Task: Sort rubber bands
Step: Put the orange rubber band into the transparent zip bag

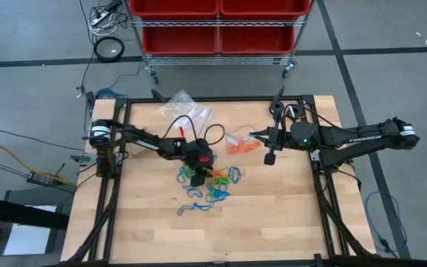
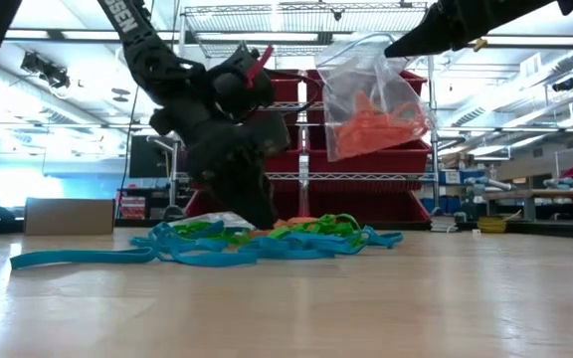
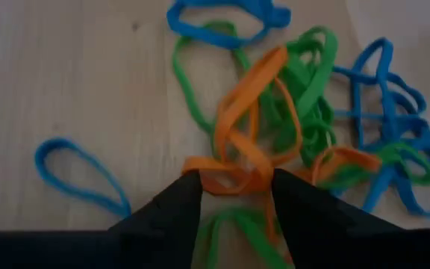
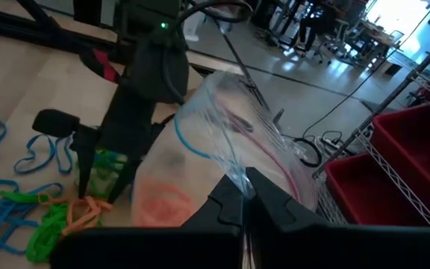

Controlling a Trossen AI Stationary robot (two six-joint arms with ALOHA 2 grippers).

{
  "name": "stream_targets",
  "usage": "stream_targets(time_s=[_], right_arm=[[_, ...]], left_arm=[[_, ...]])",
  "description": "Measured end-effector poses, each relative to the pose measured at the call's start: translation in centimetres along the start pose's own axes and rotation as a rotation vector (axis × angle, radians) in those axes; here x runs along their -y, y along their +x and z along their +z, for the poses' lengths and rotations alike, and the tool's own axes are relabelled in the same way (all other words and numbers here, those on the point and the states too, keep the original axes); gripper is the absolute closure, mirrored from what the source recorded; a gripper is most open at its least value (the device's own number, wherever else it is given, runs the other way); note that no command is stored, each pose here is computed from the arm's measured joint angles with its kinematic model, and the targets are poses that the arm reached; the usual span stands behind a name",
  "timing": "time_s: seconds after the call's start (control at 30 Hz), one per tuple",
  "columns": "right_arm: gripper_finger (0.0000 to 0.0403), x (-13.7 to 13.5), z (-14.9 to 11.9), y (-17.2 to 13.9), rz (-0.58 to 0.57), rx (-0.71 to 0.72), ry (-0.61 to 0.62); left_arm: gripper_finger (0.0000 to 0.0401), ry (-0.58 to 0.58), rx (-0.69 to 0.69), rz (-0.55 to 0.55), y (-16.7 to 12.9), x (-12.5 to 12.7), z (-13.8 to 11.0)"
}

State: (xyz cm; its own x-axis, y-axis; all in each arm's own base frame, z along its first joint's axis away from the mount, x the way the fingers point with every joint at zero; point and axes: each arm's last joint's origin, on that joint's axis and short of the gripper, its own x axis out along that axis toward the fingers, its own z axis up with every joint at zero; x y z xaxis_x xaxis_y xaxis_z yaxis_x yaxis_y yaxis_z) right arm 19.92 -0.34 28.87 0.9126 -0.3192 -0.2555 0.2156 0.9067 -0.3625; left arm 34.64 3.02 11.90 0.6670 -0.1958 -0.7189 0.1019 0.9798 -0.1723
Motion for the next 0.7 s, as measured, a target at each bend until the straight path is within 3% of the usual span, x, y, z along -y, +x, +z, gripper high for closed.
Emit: stream_targets(time_s=[0.3,0.37,0.5,0.7], right_arm=[[0.0403,-0.23,-0.01,-0.07,0.015,-0.003,-0.001],[0.0403,-0.23,-0.02,-0.07,0.015,-0.003,-0.001],[0.0403,-0.23,-0.01,-0.07,0.015,-0.003,-0.001],[0.0403,-0.24,-0.01,-0.07,0.016,-0.003,0.014]], left_arm=[[0.0251,0.018,0.050,-0.025,0.01,-0.02,0.45],[0.0282,0.032,0.042,-0.026,0.01,-0.02,0.37],[0.0382,0.069,0.046,-0.025,0.01,-0.02,0.41],[0.0397,0.077,0.066,-0.024,-0.79,0.19,0.95]])
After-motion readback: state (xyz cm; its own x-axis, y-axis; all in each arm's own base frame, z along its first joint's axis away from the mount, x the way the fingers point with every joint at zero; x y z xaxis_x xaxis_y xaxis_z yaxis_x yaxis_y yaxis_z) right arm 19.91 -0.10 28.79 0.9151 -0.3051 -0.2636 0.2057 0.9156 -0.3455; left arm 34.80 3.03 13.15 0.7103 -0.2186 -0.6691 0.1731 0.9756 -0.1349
